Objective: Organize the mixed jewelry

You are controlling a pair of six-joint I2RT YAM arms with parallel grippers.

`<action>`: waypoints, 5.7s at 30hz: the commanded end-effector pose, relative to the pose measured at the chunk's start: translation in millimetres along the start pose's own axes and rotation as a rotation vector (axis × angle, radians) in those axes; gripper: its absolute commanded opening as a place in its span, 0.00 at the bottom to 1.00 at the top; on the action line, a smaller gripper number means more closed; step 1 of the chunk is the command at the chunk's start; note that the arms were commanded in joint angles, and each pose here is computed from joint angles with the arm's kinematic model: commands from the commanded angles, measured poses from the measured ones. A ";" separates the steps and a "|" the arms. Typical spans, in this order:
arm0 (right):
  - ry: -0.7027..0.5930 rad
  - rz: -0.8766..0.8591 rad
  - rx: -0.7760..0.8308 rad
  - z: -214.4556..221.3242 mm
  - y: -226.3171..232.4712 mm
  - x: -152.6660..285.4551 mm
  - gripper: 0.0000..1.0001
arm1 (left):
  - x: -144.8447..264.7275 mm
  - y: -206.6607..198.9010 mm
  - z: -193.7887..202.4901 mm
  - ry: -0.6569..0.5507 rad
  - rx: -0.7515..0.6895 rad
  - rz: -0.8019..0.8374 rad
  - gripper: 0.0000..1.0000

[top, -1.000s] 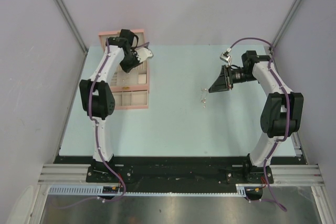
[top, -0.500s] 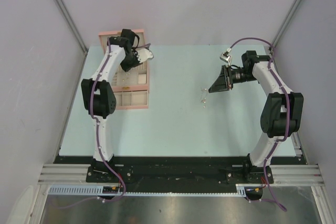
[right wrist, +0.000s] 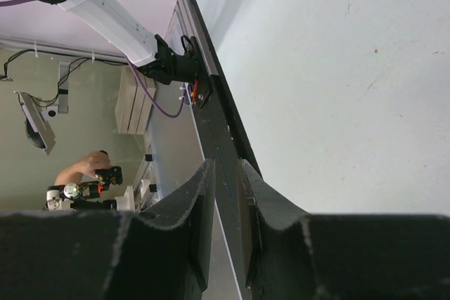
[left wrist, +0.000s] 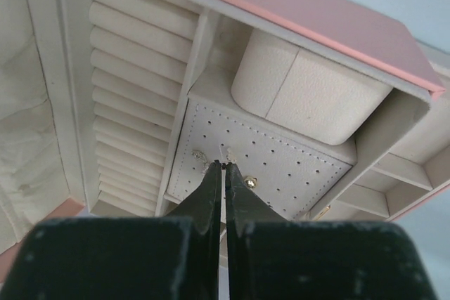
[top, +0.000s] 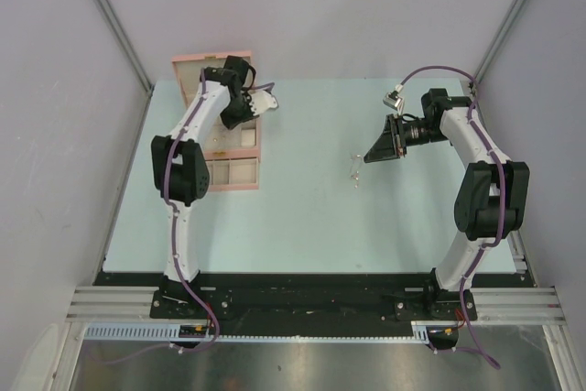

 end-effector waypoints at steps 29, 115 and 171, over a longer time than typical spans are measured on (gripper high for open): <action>0.001 -0.008 0.026 0.3 1.0 -1.7 0.24 | -5.0 16.5 6.2 0.078 -0.109 -0.044 0.00; 0.011 -0.010 0.003 -0.3 -8.9 -5.1 0.23 | -8.6 12.4 -2.7 0.079 -0.131 -0.053 0.00; 0.015 -0.005 0.001 0.0 -11.3 -6.0 0.24 | -4.3 8.5 1.9 0.086 -0.127 -0.051 0.00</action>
Point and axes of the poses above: each gripper's point midway between its finger pads, its own x axis back along the fingers, its own y axis along the line the jaws close on, z = x × y, the point moved 1 cm from there along x, back along the fingers, and after that the axes turned 9 degrees about -x, right-handed, at the moved point
